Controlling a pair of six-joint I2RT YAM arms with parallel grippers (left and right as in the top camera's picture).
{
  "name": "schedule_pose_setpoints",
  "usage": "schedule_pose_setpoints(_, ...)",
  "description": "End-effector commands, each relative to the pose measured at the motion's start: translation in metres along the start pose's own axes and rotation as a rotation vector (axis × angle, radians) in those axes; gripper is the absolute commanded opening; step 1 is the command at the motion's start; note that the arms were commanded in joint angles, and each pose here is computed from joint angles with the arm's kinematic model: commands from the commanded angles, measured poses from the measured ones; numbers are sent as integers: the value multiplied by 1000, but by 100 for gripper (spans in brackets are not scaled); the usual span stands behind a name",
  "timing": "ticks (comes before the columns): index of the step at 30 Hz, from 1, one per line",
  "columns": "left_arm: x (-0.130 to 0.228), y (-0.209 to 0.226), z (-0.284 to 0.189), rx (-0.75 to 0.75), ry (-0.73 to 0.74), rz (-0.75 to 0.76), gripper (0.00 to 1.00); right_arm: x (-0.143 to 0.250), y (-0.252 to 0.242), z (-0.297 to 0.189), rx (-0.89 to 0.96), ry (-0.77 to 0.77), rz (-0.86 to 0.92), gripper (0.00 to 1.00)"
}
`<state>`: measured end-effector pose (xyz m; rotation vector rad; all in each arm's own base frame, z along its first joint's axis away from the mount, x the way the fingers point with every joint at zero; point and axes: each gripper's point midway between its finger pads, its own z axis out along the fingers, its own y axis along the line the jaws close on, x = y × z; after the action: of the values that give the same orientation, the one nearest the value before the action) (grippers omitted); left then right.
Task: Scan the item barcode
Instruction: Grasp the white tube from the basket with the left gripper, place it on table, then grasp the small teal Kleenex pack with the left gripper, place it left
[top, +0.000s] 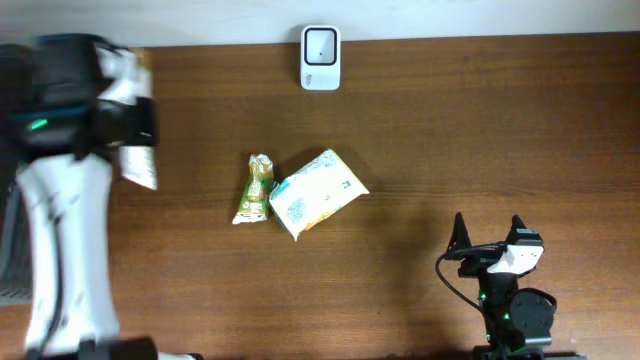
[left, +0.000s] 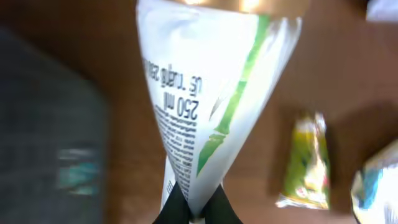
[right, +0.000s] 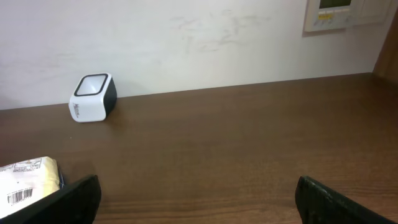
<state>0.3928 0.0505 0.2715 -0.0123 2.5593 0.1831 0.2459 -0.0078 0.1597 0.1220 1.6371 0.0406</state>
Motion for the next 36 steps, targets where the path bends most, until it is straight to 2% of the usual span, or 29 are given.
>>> schedule_pose_setpoints(1, 41, -42, 68, 47, 193, -78, 0, 3, -4, 0, 17, 1, 1, 99)
schedule_pose_setpoints(3, 63, -60, 104, 57, 288, -121, 0, 3, -4, 0, 17, 1, 1, 99)
schedule_pose_setpoints(6, 92, -92, 137, 106, 403, -69, 0, 3, -4, 0, 17, 1, 1, 99)
schedule_pose_setpoints(9, 106, -118, 154, 122, 457, -6, 0, 2, -4, 0, 17, 1, 1, 99)
schedule_pose_setpoints(10, 108, -125, 157, 126, 463, 10, 22, 2, -4, 0, 17, 1, 1, 99)
schedule_pose_setpoints(11, 109, -127, 159, 126, 464, 5, 100, 2, -4, 0, 17, 1, 1, 99)
schedule_pose_setpoints(14, 103, -124, 156, 123, 456, -11, 99, 2, -4, 0, 17, 1, 1, 99)
schedule_pose_setpoints(15, 82, -116, 142, 128, 423, -32, 99, 2, -4, 0, 17, 1, 1, 99)
schedule_pose_setpoints(17, 29, -94, 104, 125, 304, -80, 99, 2, -4, 0, 17, 1, 1, 99)
schedule_pose_setpoints(21, -72, -20, -6, 83, -59, -220, 99, 2, -4, 0, 17, 1, 1, 99)
schedule_pose_setpoints(23, -93, 32, -58, 25, -211, -308, 99, 3, -4, 0, 17, 1, 1, 99)
schedule_pose_setpoints(25, -89, 87, -93, -60, -287, -402, 99, 2, -4, 0, 17, 1, 1, 99)
schedule_pose_setpoints(26, -74, 125, -102, -124, -288, -475, 99, 2, -4, 0, 17, 1, 1, 99)
schedule_pose_setpoints(28, -42, 169, -100, -197, -223, -605, 100, 2, -4, 0, 17, 1, 1, 99)
schedule_pose_setpoints(31, 4, 212, -86, -264, -108, -772, 100, 2, -4, 0, 17, 1, 1, 99)
schedule_pose_setpoints(33, 22, 228, -77, -288, -67, -832, 99, 3, -4, 0, 17, 1, 1, 99)
schedule_pose_setpoints(36, 69, 252, -46, -315, 60, -924, 99, 3, -4, 0, 17, 1, 1, 99)
